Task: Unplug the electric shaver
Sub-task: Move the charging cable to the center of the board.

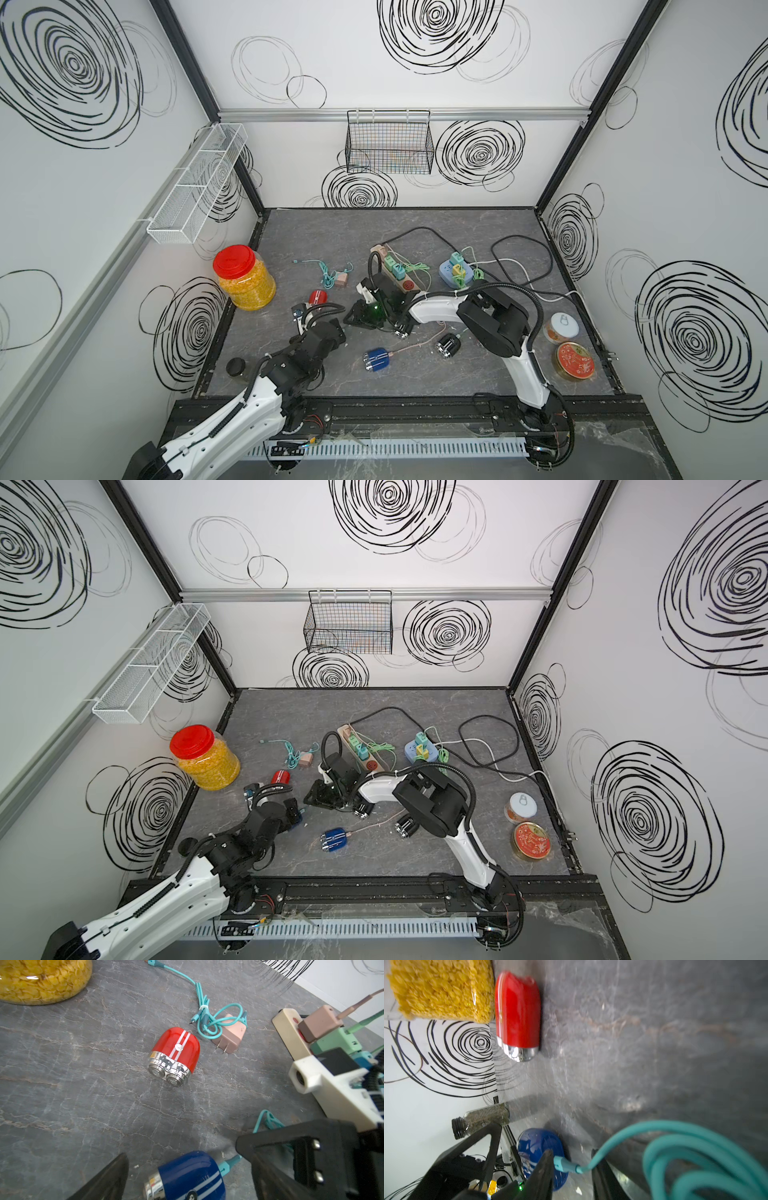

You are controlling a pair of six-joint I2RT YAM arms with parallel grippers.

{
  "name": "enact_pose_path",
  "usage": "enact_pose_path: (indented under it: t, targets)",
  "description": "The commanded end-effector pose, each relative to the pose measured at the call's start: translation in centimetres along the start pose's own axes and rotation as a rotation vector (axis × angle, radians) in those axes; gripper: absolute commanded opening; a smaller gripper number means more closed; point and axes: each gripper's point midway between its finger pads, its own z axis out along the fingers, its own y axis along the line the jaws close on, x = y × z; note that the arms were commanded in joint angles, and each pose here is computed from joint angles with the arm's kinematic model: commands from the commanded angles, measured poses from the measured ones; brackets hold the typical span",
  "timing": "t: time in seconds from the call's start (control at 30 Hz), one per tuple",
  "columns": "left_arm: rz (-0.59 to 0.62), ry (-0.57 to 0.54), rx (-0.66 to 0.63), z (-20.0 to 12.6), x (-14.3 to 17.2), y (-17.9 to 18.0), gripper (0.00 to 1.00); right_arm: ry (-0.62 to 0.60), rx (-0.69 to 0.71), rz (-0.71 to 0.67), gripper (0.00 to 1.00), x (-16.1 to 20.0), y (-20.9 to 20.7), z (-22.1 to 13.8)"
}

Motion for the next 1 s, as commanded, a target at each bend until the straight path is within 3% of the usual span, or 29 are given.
enact_pose_path:
  t: [0.0, 0.17, 0.23, 0.7, 0.97]
  targets:
    - [0.022, 0.010, 0.030, 0.4, 0.3, -0.5, 0.95, -0.006, 0.028, 0.038, 0.30, -0.9, -1.0, 0.7]
    - [0.079, 0.089, 0.072, 1.1, 2.1, -1.4, 0.95, -0.037, 0.034, 0.042, 0.07, -2.6, -1.1, 0.7]
    - [0.116, 0.122, 0.055, 1.3, 2.7, -1.3, 0.95, -0.053, 0.046, 0.042, 0.05, -3.5, -1.3, 0.2]
    - [0.317, 0.182, 0.138, 0.9, 3.9, -4.8, 0.96, -0.064, 0.112, 0.000, 0.06, -6.5, -3.3, -0.9]
    - [0.456, 0.134, 0.093, 1.0, 1.7, -6.8, 1.00, -0.033, 0.119, -0.037, 0.07, -6.5, -2.9, 0.3]
